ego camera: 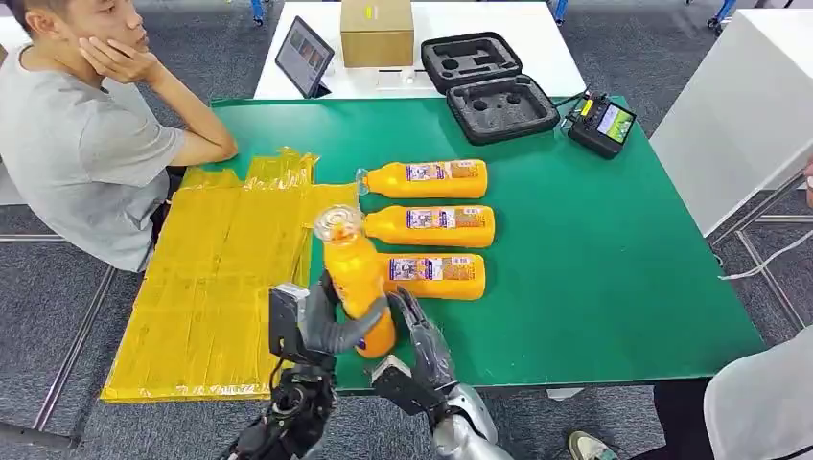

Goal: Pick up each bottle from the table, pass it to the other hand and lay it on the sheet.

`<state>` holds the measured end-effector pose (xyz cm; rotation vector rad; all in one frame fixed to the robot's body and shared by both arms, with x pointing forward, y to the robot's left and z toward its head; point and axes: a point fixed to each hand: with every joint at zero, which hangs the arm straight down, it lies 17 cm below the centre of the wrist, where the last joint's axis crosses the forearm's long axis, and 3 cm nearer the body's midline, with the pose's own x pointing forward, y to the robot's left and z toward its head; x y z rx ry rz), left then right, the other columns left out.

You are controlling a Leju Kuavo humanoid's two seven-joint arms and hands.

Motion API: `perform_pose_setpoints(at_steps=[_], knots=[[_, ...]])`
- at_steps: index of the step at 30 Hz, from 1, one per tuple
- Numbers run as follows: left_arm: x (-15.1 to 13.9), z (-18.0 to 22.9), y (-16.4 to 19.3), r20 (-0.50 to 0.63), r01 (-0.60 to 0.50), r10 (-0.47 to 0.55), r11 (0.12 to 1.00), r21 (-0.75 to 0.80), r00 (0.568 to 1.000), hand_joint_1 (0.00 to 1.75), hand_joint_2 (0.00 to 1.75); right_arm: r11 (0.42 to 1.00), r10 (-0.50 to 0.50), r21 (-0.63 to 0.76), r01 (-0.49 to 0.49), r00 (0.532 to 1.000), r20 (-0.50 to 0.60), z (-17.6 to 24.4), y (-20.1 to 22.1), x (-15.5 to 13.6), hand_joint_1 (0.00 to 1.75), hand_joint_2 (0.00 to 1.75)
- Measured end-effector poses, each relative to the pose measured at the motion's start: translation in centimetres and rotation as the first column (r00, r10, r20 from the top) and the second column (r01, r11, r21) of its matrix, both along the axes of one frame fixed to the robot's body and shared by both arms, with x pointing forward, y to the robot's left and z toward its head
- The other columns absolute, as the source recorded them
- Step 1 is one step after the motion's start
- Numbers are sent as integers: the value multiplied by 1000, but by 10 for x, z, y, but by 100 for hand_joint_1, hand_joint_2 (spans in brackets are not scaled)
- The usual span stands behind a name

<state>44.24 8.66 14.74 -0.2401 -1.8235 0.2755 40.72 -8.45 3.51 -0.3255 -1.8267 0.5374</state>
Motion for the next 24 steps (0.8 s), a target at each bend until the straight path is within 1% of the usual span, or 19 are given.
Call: perform_pose_setpoints(at_steps=[3, 5, 6, 8, 10, 12, 14, 16, 19, 22, 24], knots=[[3, 7, 21, 46, -58, 55, 996, 62, 997, 175, 175, 1000, 2, 10, -2, 1000, -6, -1, 0, -3, 0, 175], [0, 18, 36, 129, -126, 104, 976, 179, 986, 175, 175, 1000, 6, 21, -6, 1000, -9, -1, 1, -6, 0, 175], [-2, 26, 44, 196, -180, 128, 944, 276, 972, 175, 175, 1000, 11, 25, -10, 1000, -11, -2, 1, -8, 0, 175], [-7, 39, 54, 314, -267, 135, 863, 428, 940, 175, 175, 999, 14, 31, -13, 1000, -11, -2, 1, -11, 0, 175], [-8, 45, 62, 390, -340, 126, 764, 548, 912, 175, 175, 999, 22, 37, -21, 1000, -14, -2, 2, -12, 0, 175], [-12, 45, 64, 445, -386, 87, 662, 643, 891, 175, 175, 999, 27, 42, -26, 999, -18, -2, 3, -13, 0, 175], [-17, 44, 63, 508, -442, 18, 521, 731, 861, 175, 175, 998, 36, 47, -35, 999, -23, -4, 4, -15, 0, 175], [-18, 40, 70, 529, -476, -5, 430, 767, 848, 175, 175, 998, 42, 51, -41, 999, -25, -4, 5, -15, 0, 175], [-13, 35, 86, 521, -493, 20, 359, 793, 853, 175, 175, 998, 42, 56, -41, 999, -25, -4, 5, -15, 0, 175], [-7, 29, 96, 521, -509, 9, 235, 828, 853, 175, 175, 997, 40, 64, -39, 999, -25, -4, 4, -15, 0, 175], [2, 19, 103, 505, -501, 1, 129, 856, 863, 175, 175, 997, 42, 69, -40, 999, -30, -5, 4, -15, 0, 175]])
